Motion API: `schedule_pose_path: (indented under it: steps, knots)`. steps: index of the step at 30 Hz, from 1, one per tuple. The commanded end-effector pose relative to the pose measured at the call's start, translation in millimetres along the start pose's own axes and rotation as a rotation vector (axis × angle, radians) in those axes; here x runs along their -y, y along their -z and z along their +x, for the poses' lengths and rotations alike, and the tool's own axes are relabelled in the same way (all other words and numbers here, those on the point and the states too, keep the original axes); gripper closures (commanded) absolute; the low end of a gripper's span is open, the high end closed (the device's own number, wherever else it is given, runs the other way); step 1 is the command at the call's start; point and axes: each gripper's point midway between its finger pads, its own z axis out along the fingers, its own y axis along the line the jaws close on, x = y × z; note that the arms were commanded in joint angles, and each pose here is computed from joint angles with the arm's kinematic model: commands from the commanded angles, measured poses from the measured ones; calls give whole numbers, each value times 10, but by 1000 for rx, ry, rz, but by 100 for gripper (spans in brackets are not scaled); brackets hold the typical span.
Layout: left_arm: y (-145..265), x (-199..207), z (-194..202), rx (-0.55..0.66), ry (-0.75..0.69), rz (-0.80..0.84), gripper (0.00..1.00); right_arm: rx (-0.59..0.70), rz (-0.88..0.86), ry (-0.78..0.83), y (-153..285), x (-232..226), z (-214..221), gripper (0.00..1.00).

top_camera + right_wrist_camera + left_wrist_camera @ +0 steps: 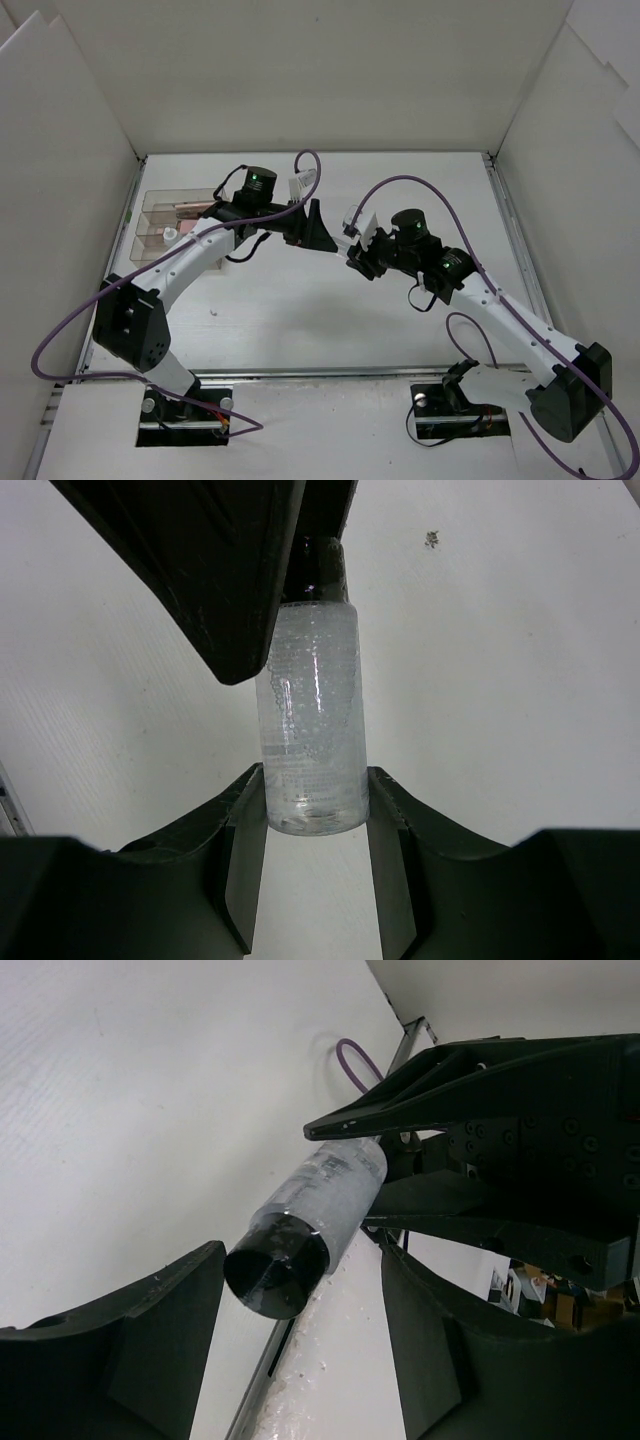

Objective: Organize the makeup

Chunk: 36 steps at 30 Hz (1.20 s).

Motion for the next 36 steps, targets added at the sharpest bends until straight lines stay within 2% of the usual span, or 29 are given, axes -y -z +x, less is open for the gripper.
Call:
schedule_pose_path:
  steps: [1, 7, 16, 21, 25, 26, 28, 31, 32, 36]
  knots:
    - [53, 288, -148, 40, -104, 100, 42, 145, 12, 39, 78, 26, -388, 100]
    - [10, 326, -146, 29, -103, 126, 42, 152, 6, 35, 75, 14, -400, 100]
    - [-28, 369, -102, 1, -108, 164, 51, 174, 9, 40, 43, 40, -452, 100]
    - [-17, 397, -106, 0, -115, 173, 70, 170, 7, 34, 5, 46, -439, 100]
    - [-8, 393, -125, 5, -124, 160, 93, 165, 8, 32, -18, 55, -428, 100]
    - [-10, 394, -134, 6, -124, 159, 96, 164, 10, 29, -23, 55, -428, 100]
    - [-4, 403, -152, 12, -130, 156, 100, 156, 21, 22, -32, 74, -406, 95]
    - [16, 418, -171, 17, -138, 145, 100, 154, 31, 12, -27, 88, -403, 63]
    - [44, 389, -186, 23, -142, 133, 100, 149, 38, 6, -30, 108, -385, 48]
    - [191, 303, -287, 57, -153, 75, 100, 140, 80, -13, 3, 170, -379, 34]
